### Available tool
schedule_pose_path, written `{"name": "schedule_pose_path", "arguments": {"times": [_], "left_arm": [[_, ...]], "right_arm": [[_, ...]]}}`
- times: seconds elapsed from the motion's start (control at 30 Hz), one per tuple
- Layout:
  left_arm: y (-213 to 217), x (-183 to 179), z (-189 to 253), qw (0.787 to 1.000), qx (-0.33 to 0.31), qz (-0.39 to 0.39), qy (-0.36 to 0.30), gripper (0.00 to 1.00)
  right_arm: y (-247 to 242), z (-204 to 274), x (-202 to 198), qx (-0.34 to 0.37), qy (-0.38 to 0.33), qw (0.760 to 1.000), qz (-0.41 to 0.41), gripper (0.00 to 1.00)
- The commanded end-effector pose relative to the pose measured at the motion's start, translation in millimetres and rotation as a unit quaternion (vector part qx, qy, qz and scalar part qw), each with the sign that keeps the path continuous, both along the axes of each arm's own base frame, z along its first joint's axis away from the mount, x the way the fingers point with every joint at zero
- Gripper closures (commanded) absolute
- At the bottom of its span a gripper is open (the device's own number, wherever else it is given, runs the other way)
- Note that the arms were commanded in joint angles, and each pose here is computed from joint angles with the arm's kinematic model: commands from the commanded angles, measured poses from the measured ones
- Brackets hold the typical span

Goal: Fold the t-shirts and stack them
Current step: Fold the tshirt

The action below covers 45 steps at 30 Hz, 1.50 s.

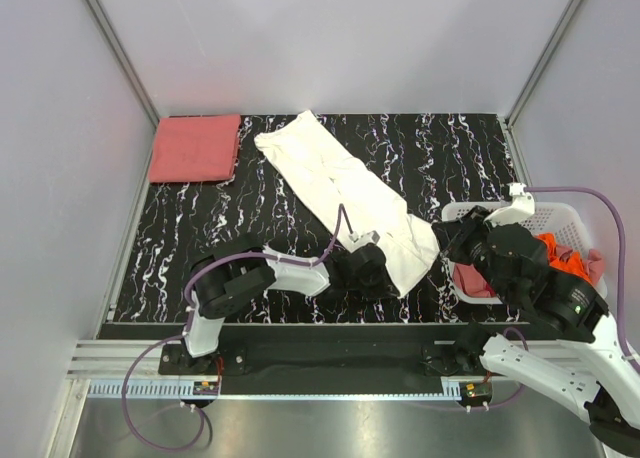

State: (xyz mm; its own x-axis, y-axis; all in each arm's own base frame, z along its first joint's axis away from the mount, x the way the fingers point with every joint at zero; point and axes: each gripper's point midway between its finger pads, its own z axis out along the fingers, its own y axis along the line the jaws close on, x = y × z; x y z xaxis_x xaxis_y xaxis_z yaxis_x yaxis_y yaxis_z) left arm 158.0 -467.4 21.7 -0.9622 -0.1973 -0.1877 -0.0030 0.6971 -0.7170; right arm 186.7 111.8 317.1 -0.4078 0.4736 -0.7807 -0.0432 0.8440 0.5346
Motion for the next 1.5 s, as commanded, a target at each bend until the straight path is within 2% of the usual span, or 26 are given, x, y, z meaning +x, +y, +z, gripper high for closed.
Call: {"name": "schedule_pose_path", "arguments": {"times": [0.0,0.03,0.07,0.13,0.17,0.2,0.27,0.3,0.37,0.53,0.67,0.7,0.77,0.8,0.9,1.0,1.07,1.1,1.13,1.2,1.23,1.3,1.33,1.37,1.43,1.47], "left_arm": [[13,-13,-10,0.999,0.029,-0.034,0.006,0.97],[16,-19,2,0.999,0.023,-0.049,0.005,1.0],[35,-30,-9,0.997,0.05,-0.057,0.019,1.0],[55,-43,9,0.996,0.056,-0.075,0.008,1.0],[86,-59,-6,0.991,0.101,-0.082,0.023,1.0],[97,-61,10,0.992,0.097,-0.08,0.007,1.0],[142,-80,-5,0.986,0.144,-0.084,0.023,1.0],[150,-81,9,0.988,0.129,-0.08,0.012,1.0],[185,-92,-2,0.984,0.162,-0.075,0.024,1.0],[219,-101,0,0.984,0.167,-0.06,0.019,0.97],[233,-105,-1,0.982,0.181,-0.056,0.026,0.88],[232,-105,2,0.982,0.177,-0.059,0.022,0.83],[234,-100,12,0.981,0.187,-0.055,0.01,0.64],[236,-92,20,0.979,0.195,-0.051,-0.012,0.58],[234,-64,59,0.975,0.205,-0.046,-0.066,0.49],[240,-18,97,0.973,0.203,-0.02,-0.106,0.49],[254,29,122,0.97,0.202,0.035,-0.131,0.49],[262,47,121,0.964,0.223,0.037,-0.141,0.5],[274,81,137,0.959,0.222,0.079,-0.158,0.5],[285,117,130,0.95,0.256,0.084,-0.159,0.51],[290,147,148,0.944,0.253,0.107,-0.181,0.54],[301,181,128,0.928,0.311,0.113,-0.173,0.55],[305,208,141,0.924,0.308,0.132,-0.186,0.56],[306,224,118,0.922,0.328,0.125,-0.163,0.57],[305,258,123,0.927,0.311,0.137,-0.161,0.58],[305,269,98,0.928,0.32,0.131,-0.137,0.59]], "right_arm": [[4,-2,3,0.006,0.005,1.0,-0.002,0.77],[5,-3,3,0.006,0.006,1.0,-0.001,0.77],[6,-5,3,0.002,0.008,1.0,0.002,0.77],[11,-11,4,-0.004,0.018,1.0,0.009,0.77],[12,-16,5,-0.009,0.025,1.0,0.009,0.77],[16,-21,6,-0.013,0.032,0.999,0.013,0.77],[21,-31,7,-0.016,0.045,0.999,0.018,0.77],[25,-34,8,-0.014,0.048,0.999,0.022,0.76],[35,-45,9,-0.014,0.063,0.997,0.036,0.76],[57,-75,14,-0.029,0.101,0.993,0.062,0.75],[71,-105,18,-0.061,0.148,0.984,0.076,0.75],[73,-107,18,-0.063,0.15,0.984,0.078,0.74],[74,-109,19,-0.065,0.151,0.983,0.077,0.74],[74,-107,20,-0.062,0.147,0.984,0.076,0.74],[73,-104,24,-0.062,0.135,0.986,0.072,0.72],[74,-102,26,-0.064,0.132,0.987,0.071,0.72],[75,-105,27,-0.065,0.136,0.986,0.07,0.71],[76,-105,28,-0.063,0.134,0.986,0.07,0.71],[77,-104,30,-0.061,0.132,0.987,0.07,0.71],[81,-102,33,-0.057,0.125,0.988,0.07,0.71],[83,-99,35,-0.055,0.121,0.989,0.072,0.71],[86,-96,40,-0.051,0.114,0.99,0.071,0.71],[88,-93,41,-0.049,0.11,0.99,0.072,0.72],[89,-93,43,-0.052,0.11,0.99,0.072,0.72],[93,-90,47,-0.054,0.105,0.99,0.073,0.72],[94,-89,49,-0.054,0.103,0.99,0.073,0.72]]}}
